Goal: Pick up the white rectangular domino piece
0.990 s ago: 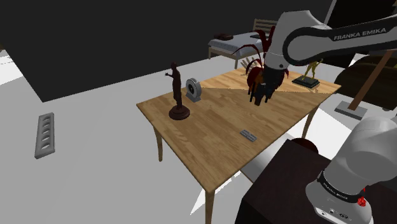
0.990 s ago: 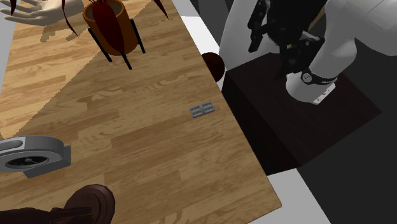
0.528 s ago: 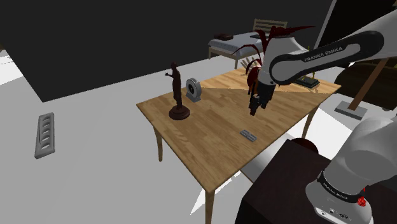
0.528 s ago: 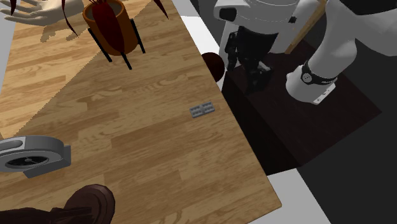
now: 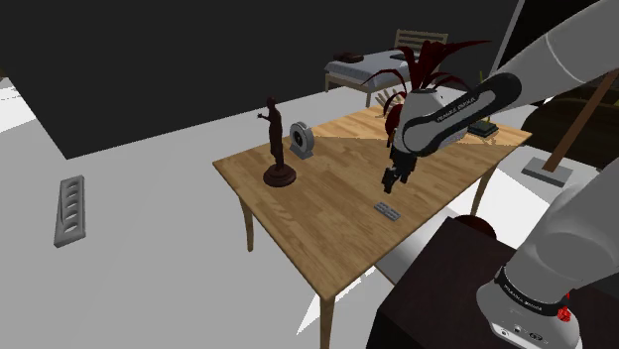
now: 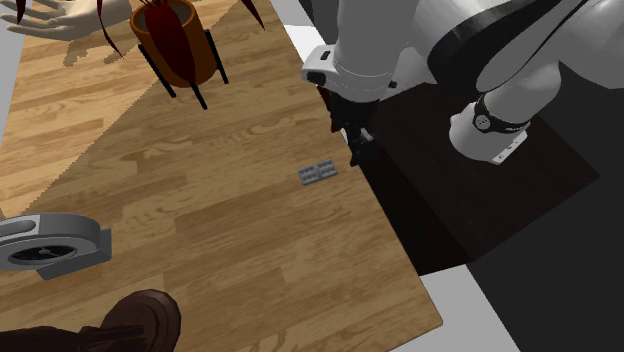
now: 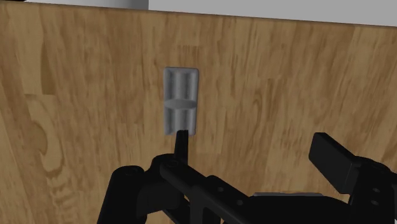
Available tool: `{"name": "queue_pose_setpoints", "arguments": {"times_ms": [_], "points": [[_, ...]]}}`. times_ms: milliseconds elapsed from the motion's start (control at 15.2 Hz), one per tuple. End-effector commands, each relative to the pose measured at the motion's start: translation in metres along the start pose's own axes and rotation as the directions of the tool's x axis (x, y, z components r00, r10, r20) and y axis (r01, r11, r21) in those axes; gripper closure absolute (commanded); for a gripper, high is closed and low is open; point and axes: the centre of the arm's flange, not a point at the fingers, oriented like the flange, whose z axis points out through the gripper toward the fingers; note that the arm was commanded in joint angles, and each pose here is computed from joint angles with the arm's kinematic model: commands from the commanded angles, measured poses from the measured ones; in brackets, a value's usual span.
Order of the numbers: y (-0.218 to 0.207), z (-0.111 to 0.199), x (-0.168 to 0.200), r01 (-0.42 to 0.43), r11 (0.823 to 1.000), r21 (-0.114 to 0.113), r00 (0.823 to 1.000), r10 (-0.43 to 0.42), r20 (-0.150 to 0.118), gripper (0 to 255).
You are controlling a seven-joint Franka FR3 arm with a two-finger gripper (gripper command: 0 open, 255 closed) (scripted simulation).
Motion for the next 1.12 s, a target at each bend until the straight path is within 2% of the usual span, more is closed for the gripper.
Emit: {"name": "queue_pose_setpoints", "arguments": {"times_ms": [0,594,1056], "points": [[0.008,0.026,0.008,-0.004,1.0,-0.004,1.0,0.004,0.004,0],[0.051,0.133,0.038,-0.022,1.0,-0.015,0.999,0.022,0.028,0],[0.053,0.169,0.038,-0.022,1.0,-0.016,0.999,0.023,0.029,0]]}}
